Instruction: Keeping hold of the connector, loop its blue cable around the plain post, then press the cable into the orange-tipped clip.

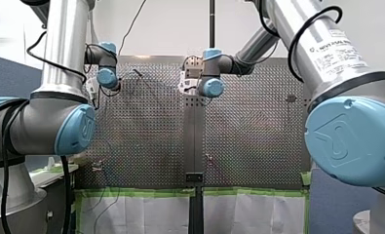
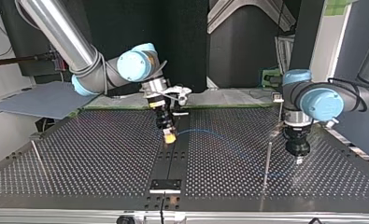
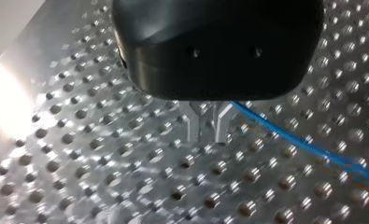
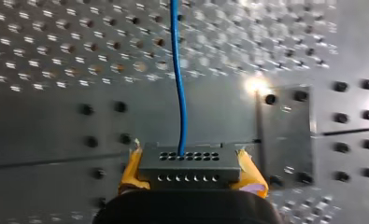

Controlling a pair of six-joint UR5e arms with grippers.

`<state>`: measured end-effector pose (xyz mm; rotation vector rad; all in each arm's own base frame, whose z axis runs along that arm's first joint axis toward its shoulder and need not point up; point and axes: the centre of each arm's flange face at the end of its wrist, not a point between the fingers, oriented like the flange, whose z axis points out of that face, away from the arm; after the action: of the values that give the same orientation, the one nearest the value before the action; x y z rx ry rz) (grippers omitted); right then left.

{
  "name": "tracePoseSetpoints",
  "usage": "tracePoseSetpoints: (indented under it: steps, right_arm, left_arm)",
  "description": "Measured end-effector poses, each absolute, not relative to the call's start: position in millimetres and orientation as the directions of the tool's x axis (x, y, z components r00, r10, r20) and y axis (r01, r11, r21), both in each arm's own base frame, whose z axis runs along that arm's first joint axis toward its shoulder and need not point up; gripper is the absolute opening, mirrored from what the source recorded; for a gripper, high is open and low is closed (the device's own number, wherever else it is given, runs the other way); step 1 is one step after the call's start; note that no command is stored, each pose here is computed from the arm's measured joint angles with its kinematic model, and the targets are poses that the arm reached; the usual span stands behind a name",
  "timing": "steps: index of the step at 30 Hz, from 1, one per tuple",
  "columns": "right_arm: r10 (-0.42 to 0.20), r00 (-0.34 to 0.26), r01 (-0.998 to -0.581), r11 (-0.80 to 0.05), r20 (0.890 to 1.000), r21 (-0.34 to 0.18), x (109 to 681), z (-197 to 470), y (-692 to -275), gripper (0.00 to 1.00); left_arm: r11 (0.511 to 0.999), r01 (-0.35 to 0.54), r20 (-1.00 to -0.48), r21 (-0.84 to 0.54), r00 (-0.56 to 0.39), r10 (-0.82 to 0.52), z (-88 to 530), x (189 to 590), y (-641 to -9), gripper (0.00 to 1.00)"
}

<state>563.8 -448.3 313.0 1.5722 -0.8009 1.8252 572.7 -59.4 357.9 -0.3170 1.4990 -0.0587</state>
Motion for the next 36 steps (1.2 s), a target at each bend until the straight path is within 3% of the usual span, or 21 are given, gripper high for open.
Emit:
tracePoseSetpoints:
  steps: [2,4,5,6,8,16,23,36]
  right_arm:
    - [0.041,-0.116,-0.763,-0.643,0.992,-0.062,567,304,-447,0.0]
    - [0.031,-0.107,-0.764,-0.643,0.994,-0.062,570,295,-446,0.0]
    - [0.027,-0.103,-0.764,-0.642,0.994,-0.062,571,291,-445,0.0]
    - [0.023,-0.1,-0.765,-0.641,0.995,-0.062,572,288,-444,0.0]
    - [0.015,-0.092,-0.764,-0.642,0.996,-0.061,575,280,-442,0.0]
    - [-0.03,-0.048,-0.777,-0.627,0.998,-0.056,577,239,-437,0.0]
    - [-0.085,0.009,-0.794,-0.606,0.996,-0.045,578,184,-432,0.0]
    - [-0.151,0.075,-0.823,-0.567,0.986,-0.024,584,92,-415,0.0]
  left_arm:
    - [0.955,-0.133,-0.964,-0.264,0.077,-0.255,350,572,-62,0.44]
    - [0.952,-0.112,-0.958,-0.285,0.066,-0.279,339,572,-64,0.48]
    - [0.951,-0.106,-0.956,-0.291,0.059,-0.286,334,573,-65,0.78]
    - [0.95,-0.102,-0.955,-0.295,0.05,-0.291,330,573,-67,0.78]
    - [0.951,-0.095,-0.955,-0.295,0.023,-0.294,320,574,-71,1.0]
    - [0.954,-0.137,-0.96,-0.267,-0.055,-0.276,281,578,-78,1.0]
    - [0.939,-0.177,-0.952,-0.294,-0.029,-0.304,277,581,-75,1.0]
    - [0.929,-0.14,-0.937,-0.344,-0.021,-0.35,275,584,-80,1.0]
